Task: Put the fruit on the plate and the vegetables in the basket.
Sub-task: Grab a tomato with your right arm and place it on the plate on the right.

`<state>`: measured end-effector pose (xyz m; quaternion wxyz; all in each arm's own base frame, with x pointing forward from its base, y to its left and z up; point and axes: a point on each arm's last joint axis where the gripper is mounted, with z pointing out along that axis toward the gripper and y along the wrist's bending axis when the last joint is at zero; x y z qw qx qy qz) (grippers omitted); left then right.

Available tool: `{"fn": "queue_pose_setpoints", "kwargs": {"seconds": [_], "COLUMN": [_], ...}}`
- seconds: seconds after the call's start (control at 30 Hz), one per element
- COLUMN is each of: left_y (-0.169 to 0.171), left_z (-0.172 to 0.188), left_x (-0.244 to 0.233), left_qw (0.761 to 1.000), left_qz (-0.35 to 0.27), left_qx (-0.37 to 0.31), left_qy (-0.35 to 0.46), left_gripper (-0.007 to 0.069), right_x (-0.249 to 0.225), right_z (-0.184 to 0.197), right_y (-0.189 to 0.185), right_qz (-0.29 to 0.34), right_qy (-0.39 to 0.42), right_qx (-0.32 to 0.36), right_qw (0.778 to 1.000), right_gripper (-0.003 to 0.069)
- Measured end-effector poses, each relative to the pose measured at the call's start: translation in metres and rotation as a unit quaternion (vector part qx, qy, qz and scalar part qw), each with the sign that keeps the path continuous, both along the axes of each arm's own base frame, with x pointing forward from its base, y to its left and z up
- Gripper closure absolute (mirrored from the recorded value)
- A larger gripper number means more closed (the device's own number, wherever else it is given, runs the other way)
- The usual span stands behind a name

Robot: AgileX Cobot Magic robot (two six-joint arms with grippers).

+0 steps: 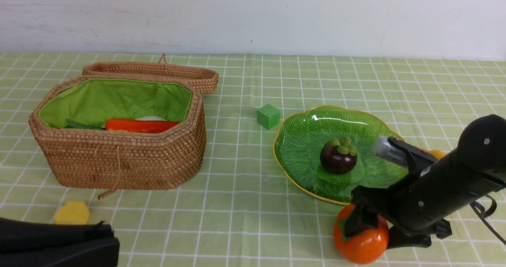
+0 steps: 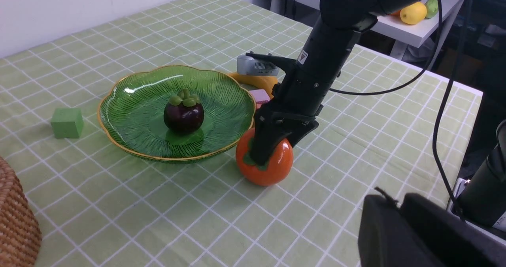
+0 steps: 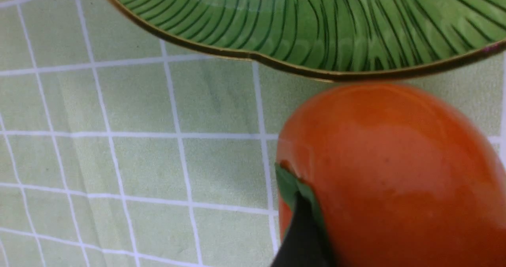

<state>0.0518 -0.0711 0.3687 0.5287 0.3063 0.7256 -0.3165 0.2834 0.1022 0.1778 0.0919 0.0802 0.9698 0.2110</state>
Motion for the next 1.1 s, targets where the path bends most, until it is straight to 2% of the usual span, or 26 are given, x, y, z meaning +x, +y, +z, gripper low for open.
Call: {"fn": "queue_pose_setpoints", "kwargs": {"seconds": [0.13,0.43,0.63,0.73,0.9,1.1], "left_y": [0.0,0.0,0.0,0.0,-0.001,-0.001], "left_z": [0.0,0.0,0.0,0.0,0.001,0.005], "left_x": [0.0,0.0,0.0,0.0,-0.001,0.0], "left_qw": [1.0,1.0,1.0,1.0,1.0,1.0], "left_qz": [-0.001,-0.002,-0.002,-0.001,-0.006,-0.004], "left_qx": [-0.003,-0.004,-0.004,-0.004,0.001,-0.02], "left_qy": [0.002,0.002,0.002,0.002,-0.009,-0.017], "left_gripper": [0.0565,0.0565,0.0565,0.0565,0.0564,0.056], "right_x": [0.0,-0.007,-0.025,-0.027,0.005,0.058], "right_z": [0.0,0.008,0.041,0.057,0.072,0.063], "right_y": [0.0,-0.003,-0.006,-0.007,-0.009,-0.024], "right_qz": [0.001,0.031,0.05,0.044,0.017,-0.028], "right_qy": [0.0,0.001,-0.028,-0.069,-0.166,-0.198], "right_qx": [0.0,-0.015,-0.008,-0.003,-0.023,-0.044], "right_qw": [1.0,0.999,0.998,0.997,0.986,0.979], "right_gripper": [0.0146,0.0148,0.0148,0.015,0.015,0.015]}}
